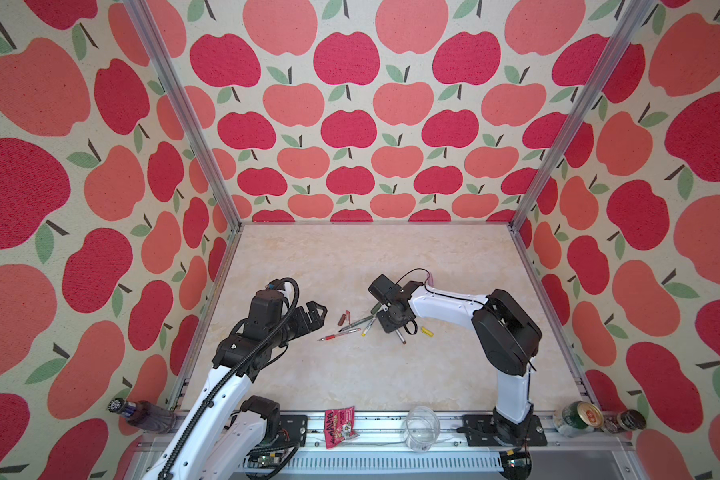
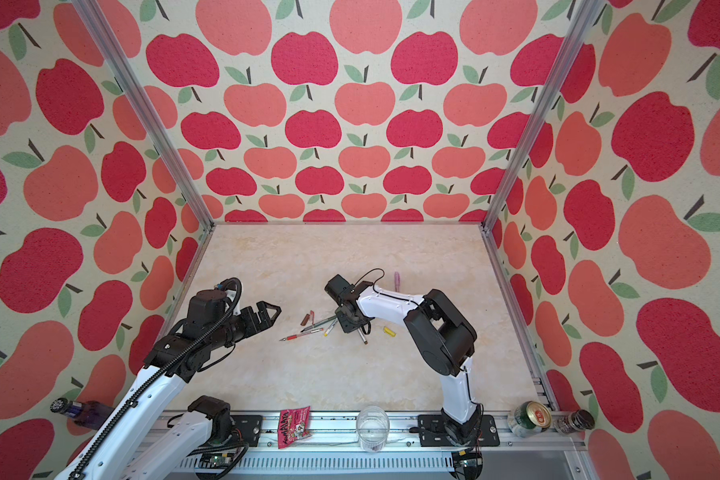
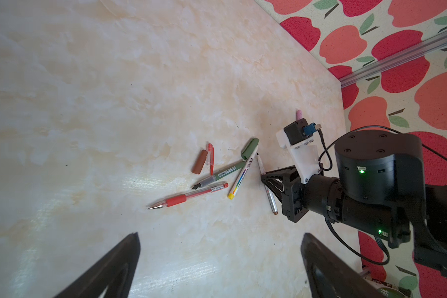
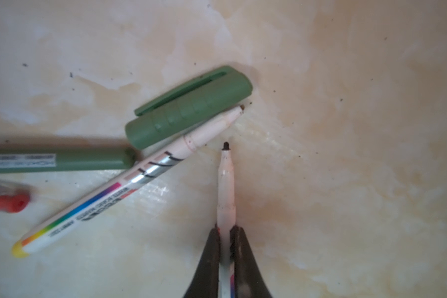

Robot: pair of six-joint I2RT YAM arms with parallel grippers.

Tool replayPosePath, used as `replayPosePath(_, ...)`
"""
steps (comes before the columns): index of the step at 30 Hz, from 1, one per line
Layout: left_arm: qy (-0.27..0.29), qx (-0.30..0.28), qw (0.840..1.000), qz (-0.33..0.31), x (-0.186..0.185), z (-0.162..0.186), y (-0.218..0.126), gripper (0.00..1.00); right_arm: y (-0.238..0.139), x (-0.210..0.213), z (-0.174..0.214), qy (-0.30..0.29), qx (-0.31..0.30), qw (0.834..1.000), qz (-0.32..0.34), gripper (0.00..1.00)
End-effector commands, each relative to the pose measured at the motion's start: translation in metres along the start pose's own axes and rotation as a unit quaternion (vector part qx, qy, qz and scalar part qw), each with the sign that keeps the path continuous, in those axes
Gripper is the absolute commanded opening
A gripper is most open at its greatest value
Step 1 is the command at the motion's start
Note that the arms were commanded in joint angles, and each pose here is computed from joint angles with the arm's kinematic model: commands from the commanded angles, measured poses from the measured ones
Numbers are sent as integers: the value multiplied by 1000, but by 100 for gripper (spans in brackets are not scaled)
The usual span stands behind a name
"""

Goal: Insert the pens into the pen caps
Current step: 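Lift the white marker upright toward the left gripper while the left gripper approaches, then close the left gripper on the white marker while the right gripper releases it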

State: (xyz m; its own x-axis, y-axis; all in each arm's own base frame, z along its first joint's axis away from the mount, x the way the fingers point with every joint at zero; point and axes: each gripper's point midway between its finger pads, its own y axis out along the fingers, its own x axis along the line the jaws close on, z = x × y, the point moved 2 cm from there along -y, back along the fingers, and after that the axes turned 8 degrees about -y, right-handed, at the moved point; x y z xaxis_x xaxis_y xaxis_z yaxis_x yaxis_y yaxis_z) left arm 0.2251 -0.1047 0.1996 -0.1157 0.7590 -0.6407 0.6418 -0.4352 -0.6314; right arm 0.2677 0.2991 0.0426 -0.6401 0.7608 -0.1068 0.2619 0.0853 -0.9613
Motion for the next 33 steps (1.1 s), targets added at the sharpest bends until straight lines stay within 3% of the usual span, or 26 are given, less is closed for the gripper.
replayPosePath(1,9,-12,999,32,-11,-8,6,99,-20,-9,-1,12,-10,1000,4,9)
replayPosePath(4,27,-9,996,79,-30,-14,12,99,-52,-9,-17,30,-72,996,-38,9)
replayPosePath(7,55,7,991,123,-47,-14,18,99,-95,-3,-38,43,-163,979,-116,9)
replayPosePath(11,107,39,976,187,-73,-3,20,100,-154,2,-63,51,-268,937,-218,9)
replayPosePath(15,179,57,951,245,-99,20,12,100,-195,-6,-80,69,-324,902,-278,9)
replayPosePath(18,210,58,935,280,-113,33,6,100,-216,-6,-91,75,-348,873,-335,9)
replayPosePath(24,205,25,921,331,-126,30,2,99,-246,6,-97,61,-376,825,-417,9)
replayPosePath(33,208,30,899,385,-152,23,1,90,-259,17,-95,61,-387,785,-481,9)
